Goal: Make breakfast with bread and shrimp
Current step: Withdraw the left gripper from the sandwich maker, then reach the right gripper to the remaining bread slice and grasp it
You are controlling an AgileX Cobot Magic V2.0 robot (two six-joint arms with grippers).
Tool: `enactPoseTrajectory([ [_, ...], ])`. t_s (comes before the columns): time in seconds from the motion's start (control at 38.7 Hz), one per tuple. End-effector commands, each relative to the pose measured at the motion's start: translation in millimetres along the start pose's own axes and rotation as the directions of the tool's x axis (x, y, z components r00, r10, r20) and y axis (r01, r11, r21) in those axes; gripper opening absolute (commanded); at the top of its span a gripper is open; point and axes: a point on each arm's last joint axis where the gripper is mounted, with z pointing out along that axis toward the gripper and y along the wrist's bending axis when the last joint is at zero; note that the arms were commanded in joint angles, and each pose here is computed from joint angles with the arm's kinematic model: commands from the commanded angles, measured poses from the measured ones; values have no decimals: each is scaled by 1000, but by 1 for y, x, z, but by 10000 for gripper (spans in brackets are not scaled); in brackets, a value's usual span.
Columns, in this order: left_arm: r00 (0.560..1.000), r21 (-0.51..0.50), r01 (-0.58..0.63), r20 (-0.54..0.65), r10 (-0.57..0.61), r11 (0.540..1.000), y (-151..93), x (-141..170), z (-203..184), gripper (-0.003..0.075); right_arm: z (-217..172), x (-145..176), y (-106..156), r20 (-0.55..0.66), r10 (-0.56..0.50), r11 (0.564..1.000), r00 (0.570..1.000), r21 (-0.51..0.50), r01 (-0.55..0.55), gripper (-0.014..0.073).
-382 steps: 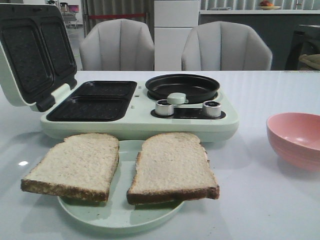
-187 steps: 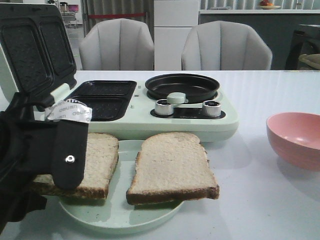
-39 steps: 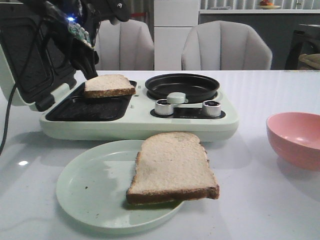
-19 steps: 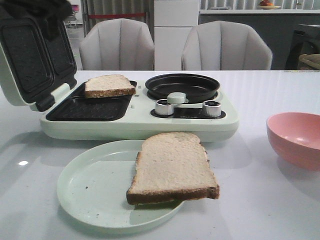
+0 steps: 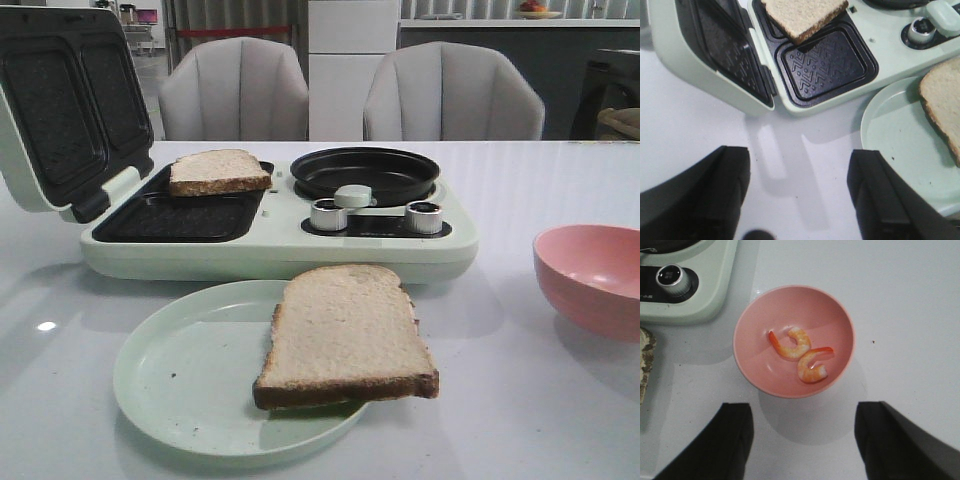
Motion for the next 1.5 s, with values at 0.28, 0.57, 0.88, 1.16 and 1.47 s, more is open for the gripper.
enactPoseTrajectory([
  [0.28, 990, 29, 23, 138, -27, 999, 7, 57, -37, 476, -8, -18, 3, 130, 41, 999, 991, -32, -37, 542],
  [0.57, 985, 30, 21, 172, -26, 999, 8, 60, -40, 477, 2, -12, 16, -4, 182, 969, 983, -169, -180, 541],
  [0.88, 973, 42, 19, 228, -28, 999, 7, 55, -41, 477, 50, 0, 67, -289, 77, 882, 954, -426, -201, 541],
  [1.16, 971, 44, 18, 238, -28, 999, 7, 54, -42, 477, 98, 13, 113, -399, 1, 818, 917, -527, -230, 541],
  [1.47, 971, 44, 18, 238, -28, 999, 7, 54, -42, 476, 142, 10, 126, -480, 2, 808, 877, -516, -284, 541],
])
